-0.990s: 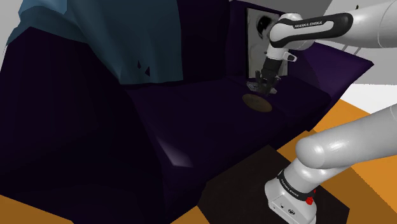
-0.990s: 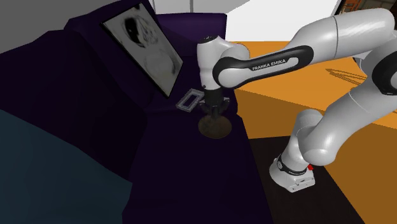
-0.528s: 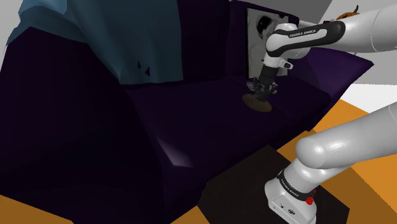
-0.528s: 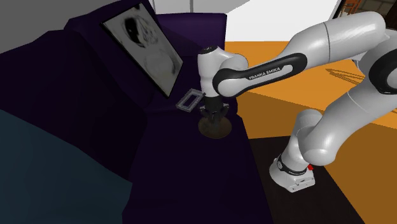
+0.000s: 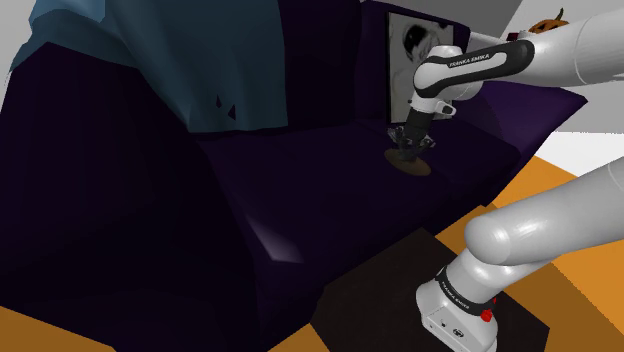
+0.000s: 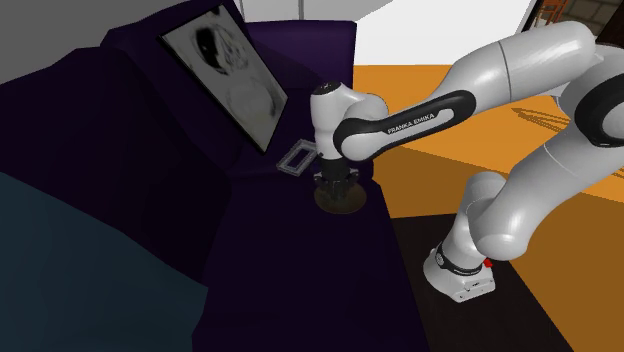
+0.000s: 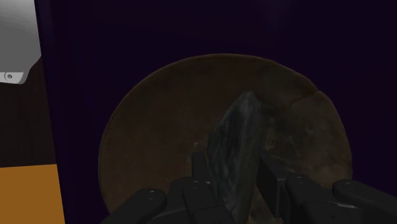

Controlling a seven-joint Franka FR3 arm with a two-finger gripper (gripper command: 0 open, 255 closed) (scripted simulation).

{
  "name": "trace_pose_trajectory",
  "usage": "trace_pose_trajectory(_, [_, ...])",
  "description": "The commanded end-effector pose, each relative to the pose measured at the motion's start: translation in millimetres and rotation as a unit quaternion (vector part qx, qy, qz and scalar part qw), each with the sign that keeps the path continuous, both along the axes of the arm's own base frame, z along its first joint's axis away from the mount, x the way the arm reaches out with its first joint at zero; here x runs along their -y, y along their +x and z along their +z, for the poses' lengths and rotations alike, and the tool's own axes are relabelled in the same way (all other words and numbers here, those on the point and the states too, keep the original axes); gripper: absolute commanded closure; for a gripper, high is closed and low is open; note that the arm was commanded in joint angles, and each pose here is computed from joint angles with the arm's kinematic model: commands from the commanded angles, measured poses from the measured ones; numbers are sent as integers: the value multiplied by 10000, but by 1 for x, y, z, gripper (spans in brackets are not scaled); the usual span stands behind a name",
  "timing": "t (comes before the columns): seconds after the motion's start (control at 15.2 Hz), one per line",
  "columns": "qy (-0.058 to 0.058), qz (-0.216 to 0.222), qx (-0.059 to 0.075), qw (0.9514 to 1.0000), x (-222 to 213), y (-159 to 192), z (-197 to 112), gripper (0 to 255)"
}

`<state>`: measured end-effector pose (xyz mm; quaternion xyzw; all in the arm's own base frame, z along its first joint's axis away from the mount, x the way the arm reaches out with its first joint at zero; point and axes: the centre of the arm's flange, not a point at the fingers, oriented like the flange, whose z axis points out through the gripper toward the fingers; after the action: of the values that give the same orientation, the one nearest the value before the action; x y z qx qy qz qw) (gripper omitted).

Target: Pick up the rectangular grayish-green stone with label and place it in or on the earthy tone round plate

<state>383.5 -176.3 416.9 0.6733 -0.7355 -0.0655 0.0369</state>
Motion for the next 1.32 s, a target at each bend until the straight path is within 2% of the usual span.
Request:
trace_pose_trajectory(0.0, [-1, -1, 1, 10000, 0, 0, 0, 255])
trace_pose_trajectory(0.13, [-1, -1, 1, 10000, 0, 0, 0, 255])
trace_pose_trajectory(0.2, [-1, -1, 1, 10000, 0, 0, 0, 0])
trace_pose_trajectory(0.53, [-1, -1, 1, 10000, 0, 0, 0, 0])
trace_pose_trajectory(0.79, [-1, -1, 1, 10000, 2, 7, 49, 0])
trace_pose_trajectory(1.25, [-1, -1, 1, 10000, 2, 7, 49, 0])
